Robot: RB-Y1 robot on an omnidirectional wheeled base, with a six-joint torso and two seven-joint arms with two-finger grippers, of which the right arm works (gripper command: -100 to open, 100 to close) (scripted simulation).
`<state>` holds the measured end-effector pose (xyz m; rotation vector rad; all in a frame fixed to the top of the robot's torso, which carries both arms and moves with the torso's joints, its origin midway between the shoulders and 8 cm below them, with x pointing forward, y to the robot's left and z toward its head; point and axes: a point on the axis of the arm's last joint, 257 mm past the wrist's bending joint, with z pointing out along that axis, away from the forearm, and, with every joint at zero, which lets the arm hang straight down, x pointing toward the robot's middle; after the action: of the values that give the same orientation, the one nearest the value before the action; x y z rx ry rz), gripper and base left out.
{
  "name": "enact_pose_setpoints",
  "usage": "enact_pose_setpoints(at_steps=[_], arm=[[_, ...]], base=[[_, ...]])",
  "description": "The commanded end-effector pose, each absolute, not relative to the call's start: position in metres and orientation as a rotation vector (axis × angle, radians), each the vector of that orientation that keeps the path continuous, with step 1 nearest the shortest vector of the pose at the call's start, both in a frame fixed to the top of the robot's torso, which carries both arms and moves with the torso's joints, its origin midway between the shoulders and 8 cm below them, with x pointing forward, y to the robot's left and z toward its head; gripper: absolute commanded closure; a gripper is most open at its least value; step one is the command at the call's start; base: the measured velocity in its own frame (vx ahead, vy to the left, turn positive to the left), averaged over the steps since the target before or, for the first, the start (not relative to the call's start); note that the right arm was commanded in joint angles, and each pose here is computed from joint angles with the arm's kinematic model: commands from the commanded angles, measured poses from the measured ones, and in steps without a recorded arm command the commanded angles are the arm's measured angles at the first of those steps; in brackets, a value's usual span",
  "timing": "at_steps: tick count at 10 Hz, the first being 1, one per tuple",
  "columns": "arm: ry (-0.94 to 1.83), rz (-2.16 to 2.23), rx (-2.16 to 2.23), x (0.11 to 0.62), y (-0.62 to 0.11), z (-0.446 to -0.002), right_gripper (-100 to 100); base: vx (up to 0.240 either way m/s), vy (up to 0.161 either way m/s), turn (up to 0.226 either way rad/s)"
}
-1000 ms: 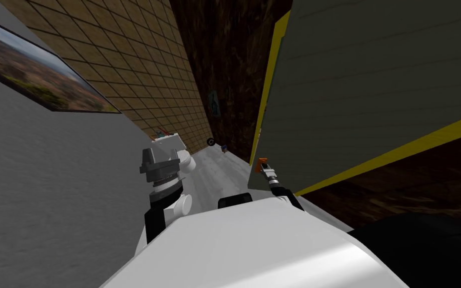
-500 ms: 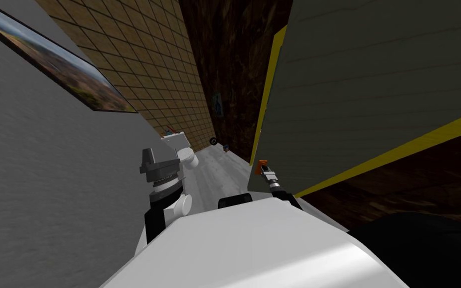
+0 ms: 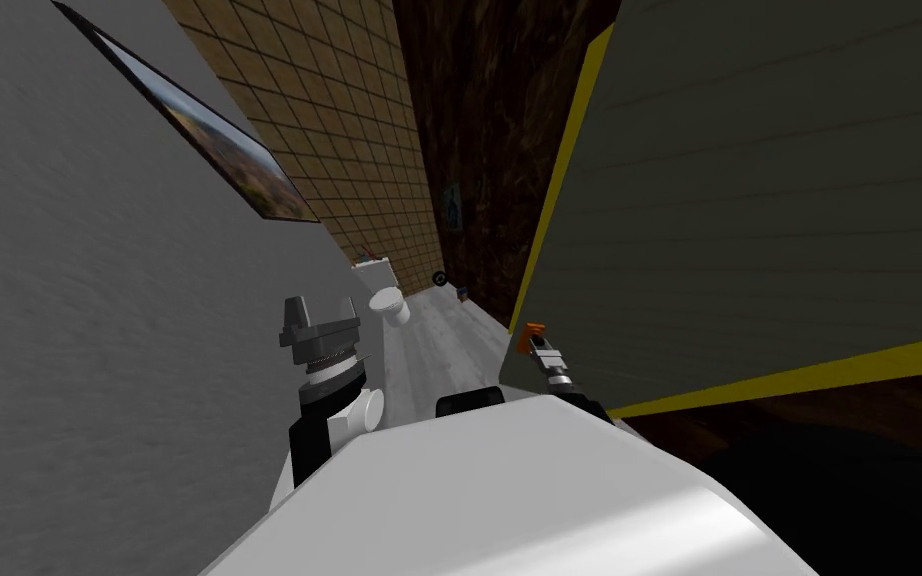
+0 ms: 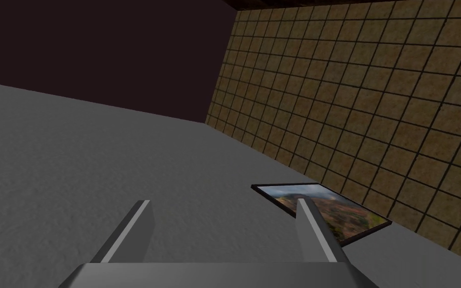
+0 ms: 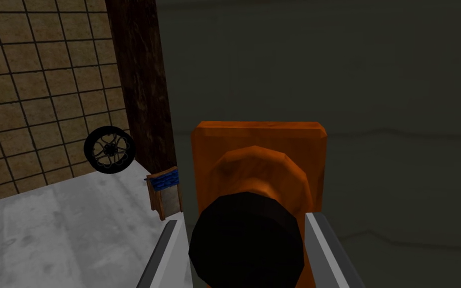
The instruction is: Pull the door open
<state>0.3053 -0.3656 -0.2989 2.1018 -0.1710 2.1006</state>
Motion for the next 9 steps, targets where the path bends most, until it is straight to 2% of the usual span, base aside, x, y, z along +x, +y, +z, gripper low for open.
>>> enact_pose_setpoints(at_steps=[1, 5, 7, 9], arm=[[-0.186, 2.082, 2.113, 0.29, -0.367, -0.307, 100], [-0.235, 2.068, 2.092, 0.258, -0.379, -0.304, 100], [-0.267, 2.068, 2.081, 0.242, -0.385, -0.3, 100], [-0.286, 2.07, 2.074, 0.233, -0.387, -0.297, 100]], base=[[-0.065, -0.015, 0.241], [-0.074, 0.015, 0.21], [-0.13, 0.024, 0.147], [-0.196, 0.026, 0.03]])
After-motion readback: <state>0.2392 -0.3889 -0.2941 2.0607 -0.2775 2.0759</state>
